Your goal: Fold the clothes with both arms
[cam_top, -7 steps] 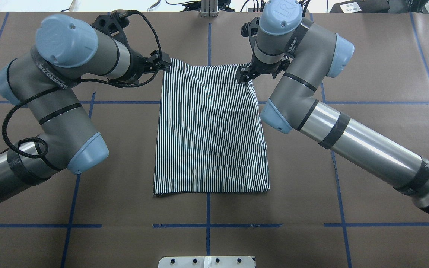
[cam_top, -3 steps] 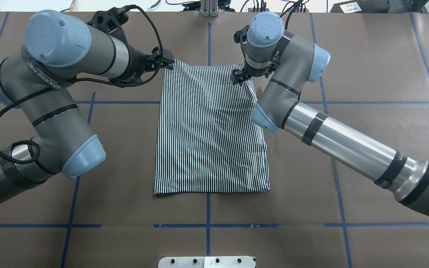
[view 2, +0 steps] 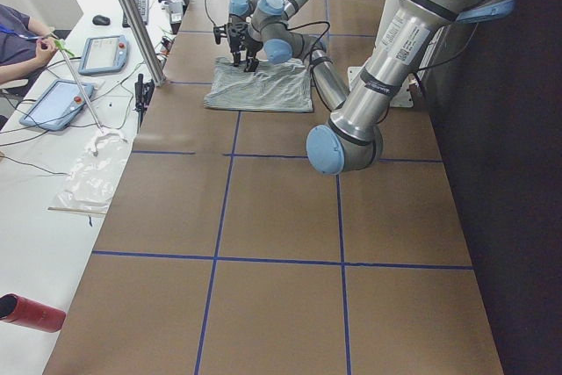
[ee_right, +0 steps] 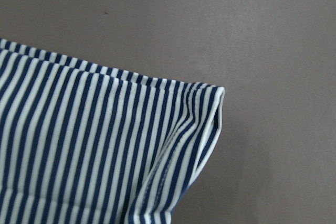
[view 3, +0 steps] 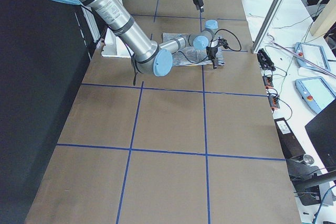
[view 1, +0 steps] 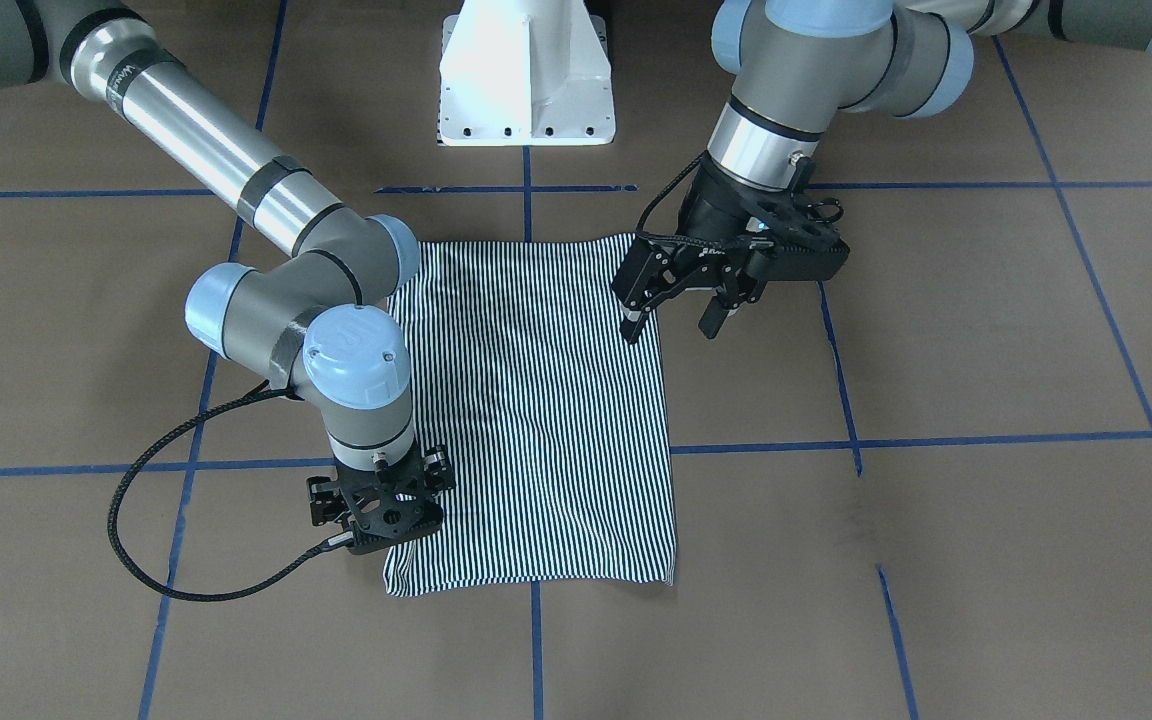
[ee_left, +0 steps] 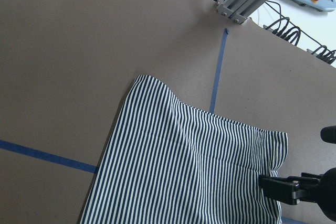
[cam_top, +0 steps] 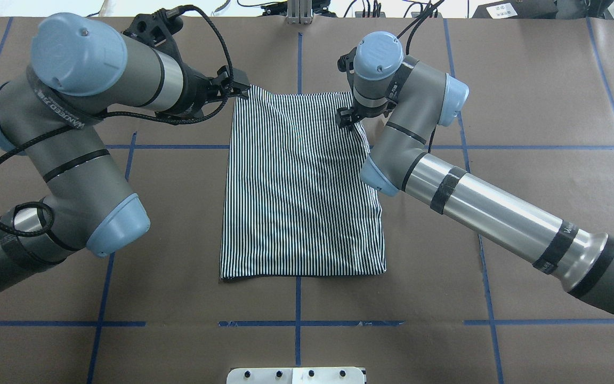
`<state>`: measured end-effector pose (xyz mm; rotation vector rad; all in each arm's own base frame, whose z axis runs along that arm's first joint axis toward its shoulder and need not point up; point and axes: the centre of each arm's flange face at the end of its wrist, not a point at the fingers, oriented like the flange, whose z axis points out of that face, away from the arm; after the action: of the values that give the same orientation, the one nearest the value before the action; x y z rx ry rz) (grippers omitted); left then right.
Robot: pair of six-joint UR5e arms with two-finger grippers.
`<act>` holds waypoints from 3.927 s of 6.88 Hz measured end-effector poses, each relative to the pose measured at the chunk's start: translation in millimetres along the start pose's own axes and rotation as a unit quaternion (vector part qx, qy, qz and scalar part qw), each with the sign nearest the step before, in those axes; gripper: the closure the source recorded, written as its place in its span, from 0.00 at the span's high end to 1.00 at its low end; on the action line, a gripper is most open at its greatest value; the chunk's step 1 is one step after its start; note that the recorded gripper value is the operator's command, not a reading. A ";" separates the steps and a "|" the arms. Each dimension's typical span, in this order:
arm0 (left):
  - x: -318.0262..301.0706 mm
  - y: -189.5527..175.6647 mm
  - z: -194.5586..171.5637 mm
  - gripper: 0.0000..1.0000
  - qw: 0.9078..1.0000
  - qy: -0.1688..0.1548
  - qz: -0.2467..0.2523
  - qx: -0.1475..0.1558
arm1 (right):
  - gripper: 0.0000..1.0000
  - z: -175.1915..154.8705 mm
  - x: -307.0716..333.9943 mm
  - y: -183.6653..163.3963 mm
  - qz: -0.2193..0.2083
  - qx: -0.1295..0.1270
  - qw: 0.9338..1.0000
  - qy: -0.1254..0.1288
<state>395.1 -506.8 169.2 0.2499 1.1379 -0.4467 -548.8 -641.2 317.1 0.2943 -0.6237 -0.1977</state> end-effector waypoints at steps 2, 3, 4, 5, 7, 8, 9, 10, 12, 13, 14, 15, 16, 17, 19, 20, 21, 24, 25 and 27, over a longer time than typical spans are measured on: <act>0.0 0.1 0.1 1.00 1.000 0.000 0.000 0.000 | 1.00 0.5 6.6 -2.1 -0.010 0.001 1.000 0.003; 0.0 0.3 0.2 1.00 1.000 0.000 0.000 0.000 | 1.00 -4.2 18.2 -9.7 -0.018 0.005 1.000 0.006; 0.0 0.6 0.4 1.00 1.000 0.000 0.000 -0.001 | 1.00 -7.5 29.4 -15.6 -0.025 0.008 1.000 0.009; 0.0 0.9 0.5 1.00 1.000 0.000 0.000 -0.001 | 1.00 -7.6 37.1 -17.5 -0.030 0.008 0.999 0.012; 0.3 1.5 0.7 1.00 1.000 0.000 0.000 -0.002 | 1.00 -12.5 52.0 -22.4 -0.035 0.006 0.999 0.012; -3.0 4.6 2.8 1.00 1.000 -0.003 -0.013 -0.013 | 1.00 -26.1 50.2 -24.8 -0.032 -0.002 0.999 -0.001; -18.9 12.2 5.6 1.00 0.998 -0.013 -0.044 -0.039 | 1.00 -50.7 41.9 -23.0 -0.025 -0.021 0.999 -0.015; -40.5 29.8 7.7 1.00 0.994 -0.029 -0.083 -0.066 | 1.00 -77.1 33.5 -12.3 -0.006 -0.043 0.999 -0.024; -65.1 105.7 25.7 1.00 0.979 -0.089 -0.156 -0.092 | 1.00 -112.5 34.2 38.8 0.081 -0.074 0.992 -0.056; -69.2 153.5 41.1 1.00 0.972 -0.125 -0.177 -0.092 | 1.00 -117.4 39.4 73.6 0.133 -0.068 0.986 -0.077; -73.9 190.9 55.8 1.00 0.966 -0.150 -0.190 -0.087 | 1.00 -114.8 41.0 104.3 0.149 -0.048 0.983 -0.096; -79.6 215.0 71.3 1.00 0.963 -0.168 -0.195 -0.077 | 1.00 -110.5 35.0 129.1 0.144 -0.029 0.984 -0.105; -84.6 227.1 83.1 0.99 0.961 -0.180 -0.198 -0.069 | 1.00 -110.3 28.8 139.2 0.143 -0.021 0.983 -0.110; -89.3 234.1 90.9 0.95 0.959 -0.188 -0.201 -0.064 | 1.00 -112.2 24.3 142.5 0.148 -0.020 0.982 -0.113; -92.5 241.2 97.0 0.92 0.958 -0.194 -0.202 -0.061 | 1.00 -114.0 21.0 143.6 0.155 -0.019 0.981 -0.116; -92.7 243.9 97.5 0.89 0.958 -0.195 -0.201 -0.062 | 1.00 -114.9 20.4 143.6 0.155 -0.019 0.981 -0.117; -93.0 247.7 98.0 0.82 0.958 -0.196 -0.199 -0.064 | 1.00 -115.7 20.0 143.7 0.156 -0.019 0.981 -0.117; -94.3 251.5 98.7 0.41 0.958 -0.197 -0.199 -0.066 | 1.00 -116.3 18.8 143.7 0.155 -0.019 0.981 -0.118; -93.7 251.8 98.6 0.18 0.958 -0.197 -0.199 -0.066 | 1.00 -116.0 18.8 143.8 0.155 -0.019 0.981 -0.117; -92.5 251.8 97.8 0.00 0.957 -0.196 -0.202 -0.066 | 1.00 -115.1 19.0 144.0 0.155 -0.020 0.981 -0.116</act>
<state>559.9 -304.4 285.0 -0.1896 0.8195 -0.7413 -451.3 -486.7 285.9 0.1315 -0.8858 0.0570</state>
